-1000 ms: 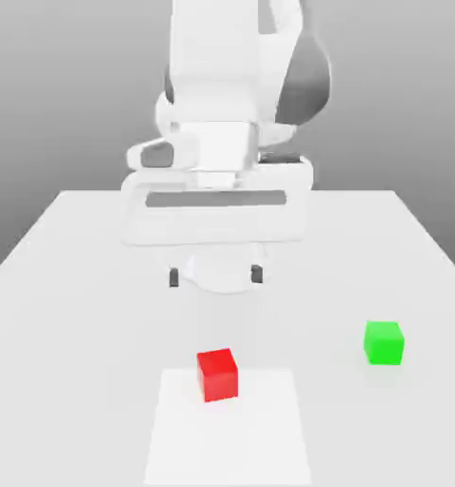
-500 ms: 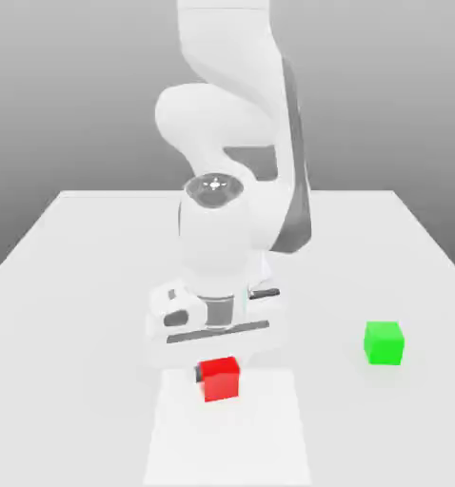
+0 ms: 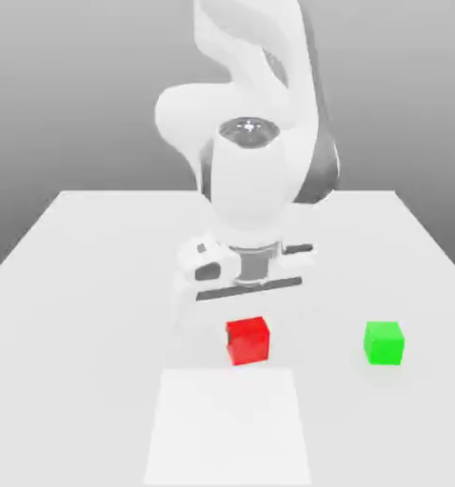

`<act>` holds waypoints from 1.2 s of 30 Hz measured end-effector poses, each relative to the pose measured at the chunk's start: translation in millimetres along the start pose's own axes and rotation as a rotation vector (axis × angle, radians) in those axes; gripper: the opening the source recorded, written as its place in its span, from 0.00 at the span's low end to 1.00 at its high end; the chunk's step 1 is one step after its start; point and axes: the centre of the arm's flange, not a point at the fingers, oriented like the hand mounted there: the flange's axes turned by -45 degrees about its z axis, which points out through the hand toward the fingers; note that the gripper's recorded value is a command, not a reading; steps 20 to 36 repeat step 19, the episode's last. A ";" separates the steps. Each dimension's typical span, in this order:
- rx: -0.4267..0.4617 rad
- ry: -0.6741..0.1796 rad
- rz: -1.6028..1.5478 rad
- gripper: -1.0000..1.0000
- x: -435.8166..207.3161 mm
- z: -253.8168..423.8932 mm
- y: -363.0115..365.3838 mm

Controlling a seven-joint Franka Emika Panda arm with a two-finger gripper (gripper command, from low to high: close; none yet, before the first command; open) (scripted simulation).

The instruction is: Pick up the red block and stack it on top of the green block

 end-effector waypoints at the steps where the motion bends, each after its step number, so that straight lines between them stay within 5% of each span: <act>1: 0.000 0.000 -0.010 0.00 1.7 -2.8 -21.4; 8: -0.002 -0.002 -0.081 0.00 -24.7 -20.2 -169.6; 15: -0.007 0.000 -0.086 0.00 -30.7 32.4 -186.8; 16: -0.006 -0.001 -0.085 1.00 -31.4 39.7 -186.5; 36: -0.006 -0.001 -0.085 1.00 -31.4 39.7 -186.5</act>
